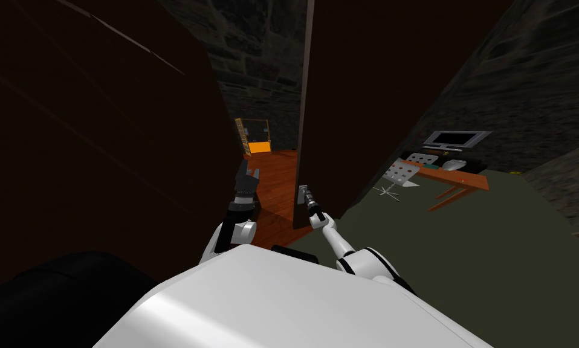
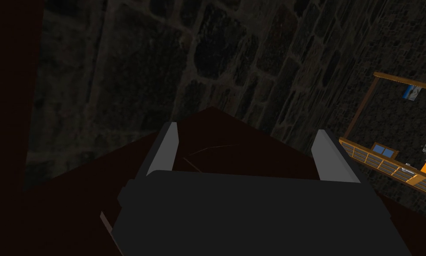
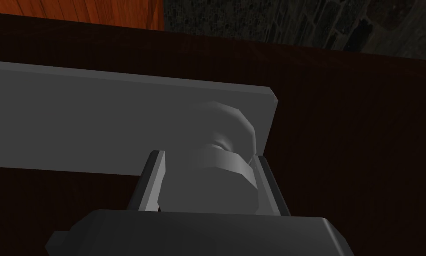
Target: Push the door open
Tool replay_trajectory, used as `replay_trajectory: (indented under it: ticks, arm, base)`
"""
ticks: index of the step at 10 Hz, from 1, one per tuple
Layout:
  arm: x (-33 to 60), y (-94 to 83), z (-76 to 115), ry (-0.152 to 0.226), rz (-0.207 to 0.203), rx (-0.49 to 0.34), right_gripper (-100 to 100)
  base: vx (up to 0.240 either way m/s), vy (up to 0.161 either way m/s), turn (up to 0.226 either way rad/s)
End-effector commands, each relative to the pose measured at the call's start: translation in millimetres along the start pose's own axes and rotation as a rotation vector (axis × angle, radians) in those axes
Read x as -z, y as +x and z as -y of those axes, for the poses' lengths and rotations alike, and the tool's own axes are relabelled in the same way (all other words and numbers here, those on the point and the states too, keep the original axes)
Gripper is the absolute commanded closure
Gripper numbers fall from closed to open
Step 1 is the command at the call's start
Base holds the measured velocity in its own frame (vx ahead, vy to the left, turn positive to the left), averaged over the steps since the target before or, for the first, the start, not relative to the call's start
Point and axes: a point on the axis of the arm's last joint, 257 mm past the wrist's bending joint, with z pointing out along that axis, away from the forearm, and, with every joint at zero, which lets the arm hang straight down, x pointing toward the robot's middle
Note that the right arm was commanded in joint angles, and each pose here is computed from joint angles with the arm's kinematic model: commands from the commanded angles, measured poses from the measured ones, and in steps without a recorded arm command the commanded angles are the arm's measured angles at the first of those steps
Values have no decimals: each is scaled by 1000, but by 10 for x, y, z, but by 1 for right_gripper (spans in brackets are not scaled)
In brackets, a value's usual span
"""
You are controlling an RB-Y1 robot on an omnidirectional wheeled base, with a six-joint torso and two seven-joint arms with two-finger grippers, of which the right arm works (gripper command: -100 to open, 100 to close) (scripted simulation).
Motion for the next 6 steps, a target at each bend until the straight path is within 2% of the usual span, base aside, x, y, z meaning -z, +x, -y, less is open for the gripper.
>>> replay_trajectory:
  ticks: [1, 3, 4, 6]
  arm:
    - [5, -3, 7, 1, 1, -1, 100]
    - [5, -3, 7, 1, 1, -1, 100]
    - [27, -159, 23, 4, 30, 12, 100]
    - [43, -324, 11, 1, 64, 24, 100]
  base:
    - [-13, -7, -2]
    - [-4, -1, -2]
    - [85, 62, 13]
    - [137, 86, -2]
